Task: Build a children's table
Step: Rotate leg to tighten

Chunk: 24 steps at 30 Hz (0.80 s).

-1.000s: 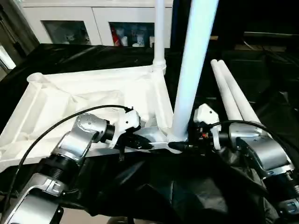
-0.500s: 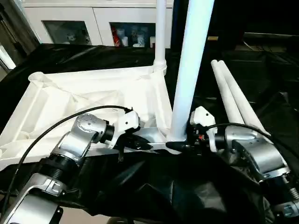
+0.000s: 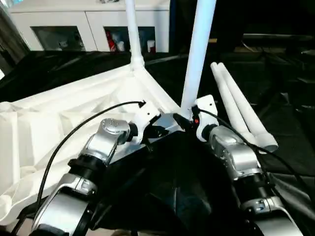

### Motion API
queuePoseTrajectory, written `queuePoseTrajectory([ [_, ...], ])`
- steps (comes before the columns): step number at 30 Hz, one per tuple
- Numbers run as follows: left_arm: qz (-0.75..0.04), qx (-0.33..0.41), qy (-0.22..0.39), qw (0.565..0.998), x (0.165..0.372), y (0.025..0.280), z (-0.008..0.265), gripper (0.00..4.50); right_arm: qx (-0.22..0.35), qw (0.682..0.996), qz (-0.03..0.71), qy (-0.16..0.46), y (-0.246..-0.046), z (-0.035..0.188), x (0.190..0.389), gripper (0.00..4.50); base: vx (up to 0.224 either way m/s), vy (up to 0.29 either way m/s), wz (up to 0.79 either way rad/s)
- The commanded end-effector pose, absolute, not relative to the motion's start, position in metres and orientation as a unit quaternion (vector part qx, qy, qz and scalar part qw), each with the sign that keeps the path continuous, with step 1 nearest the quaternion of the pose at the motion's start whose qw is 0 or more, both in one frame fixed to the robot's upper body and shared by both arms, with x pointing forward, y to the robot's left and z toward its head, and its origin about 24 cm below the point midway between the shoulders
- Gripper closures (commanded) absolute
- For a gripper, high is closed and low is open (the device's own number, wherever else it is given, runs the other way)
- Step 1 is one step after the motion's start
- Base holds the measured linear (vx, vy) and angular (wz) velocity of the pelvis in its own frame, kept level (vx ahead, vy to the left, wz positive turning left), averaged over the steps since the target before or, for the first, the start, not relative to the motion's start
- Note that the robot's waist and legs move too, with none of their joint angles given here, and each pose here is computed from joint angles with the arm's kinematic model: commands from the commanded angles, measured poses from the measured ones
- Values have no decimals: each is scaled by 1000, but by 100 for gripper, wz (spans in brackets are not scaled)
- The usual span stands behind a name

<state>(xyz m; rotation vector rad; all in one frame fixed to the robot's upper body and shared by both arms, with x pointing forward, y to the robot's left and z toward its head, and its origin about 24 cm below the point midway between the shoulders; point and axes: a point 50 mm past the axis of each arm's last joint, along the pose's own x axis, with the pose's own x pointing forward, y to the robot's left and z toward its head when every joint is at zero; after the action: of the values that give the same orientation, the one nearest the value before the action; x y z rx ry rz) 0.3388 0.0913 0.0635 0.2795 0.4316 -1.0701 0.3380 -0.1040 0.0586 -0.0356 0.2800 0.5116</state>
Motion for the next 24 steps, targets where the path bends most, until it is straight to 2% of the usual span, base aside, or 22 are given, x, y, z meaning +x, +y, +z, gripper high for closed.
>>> queuePoseTrajectory([
  [1, -562, 139, 144, 803, 334, 60, 80, 450, 5, 925, 343, 165, -59, 47, 324, 96, 0, 0, 0],
  [4, -564, 139, 147, 801, 333, 64, 79, 450, -11, 924, 347, 161, -63, 48, 324, 58, 0, 0, 0],
  [8, -578, 142, 152, 789, 330, 73, 76, 450, -44, 914, 374, 153, -76, 51, 322, 58, 0, 0, 0],
  [10, -609, 154, 151, 763, 324, 87, 75, 450, -72, 889, 427, 146, -95, 60, 316, 58, 0, 0, 0],
  [14, -633, 156, 150, 744, 319, 95, 76, 450, -83, 867, 471, 139, -106, 69, 310, 58, 0, 0, 0],
  [18, -659, 158, 158, 718, 314, 106, 77, 450, -119, 826, 533, 138, -121, 78, 299, 58, 0, 0, 0],
  [24, -684, 177, 163, 689, 309, 121, 79, 450, -124, 784, 587, 158, -139, 85, 287, 58, 0, 0, 0],
])
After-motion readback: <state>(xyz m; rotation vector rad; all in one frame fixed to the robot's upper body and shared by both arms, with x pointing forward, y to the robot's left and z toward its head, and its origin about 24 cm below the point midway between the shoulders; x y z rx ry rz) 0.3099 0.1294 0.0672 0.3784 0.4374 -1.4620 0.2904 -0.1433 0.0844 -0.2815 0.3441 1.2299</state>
